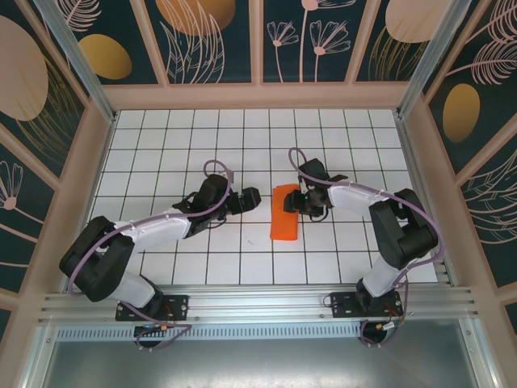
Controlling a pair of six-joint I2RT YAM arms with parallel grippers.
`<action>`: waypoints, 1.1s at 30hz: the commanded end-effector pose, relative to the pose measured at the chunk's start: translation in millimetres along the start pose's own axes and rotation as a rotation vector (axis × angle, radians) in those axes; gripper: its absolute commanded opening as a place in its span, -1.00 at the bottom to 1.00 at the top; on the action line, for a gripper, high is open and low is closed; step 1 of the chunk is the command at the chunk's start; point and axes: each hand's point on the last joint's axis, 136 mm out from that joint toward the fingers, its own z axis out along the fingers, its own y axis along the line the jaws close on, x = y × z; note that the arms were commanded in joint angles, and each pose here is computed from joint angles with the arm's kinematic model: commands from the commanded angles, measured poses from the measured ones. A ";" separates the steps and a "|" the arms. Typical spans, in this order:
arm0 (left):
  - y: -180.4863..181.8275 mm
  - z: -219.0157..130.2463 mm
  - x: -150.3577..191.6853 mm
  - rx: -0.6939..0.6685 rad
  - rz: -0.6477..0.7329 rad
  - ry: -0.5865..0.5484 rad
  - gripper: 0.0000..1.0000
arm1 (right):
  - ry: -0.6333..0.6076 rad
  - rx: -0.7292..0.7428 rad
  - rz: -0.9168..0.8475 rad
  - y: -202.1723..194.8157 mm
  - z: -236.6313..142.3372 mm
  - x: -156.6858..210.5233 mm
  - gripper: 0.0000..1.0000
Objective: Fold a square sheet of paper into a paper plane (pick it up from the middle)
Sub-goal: Fold the square sheet of paper in half at the center of the table.
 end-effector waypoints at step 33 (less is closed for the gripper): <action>-13.5 7.0 -6.0 0.050 -0.004 0.007 0.89 | 0.067 -0.005 -0.054 -1.6 6.1 3.6 0.20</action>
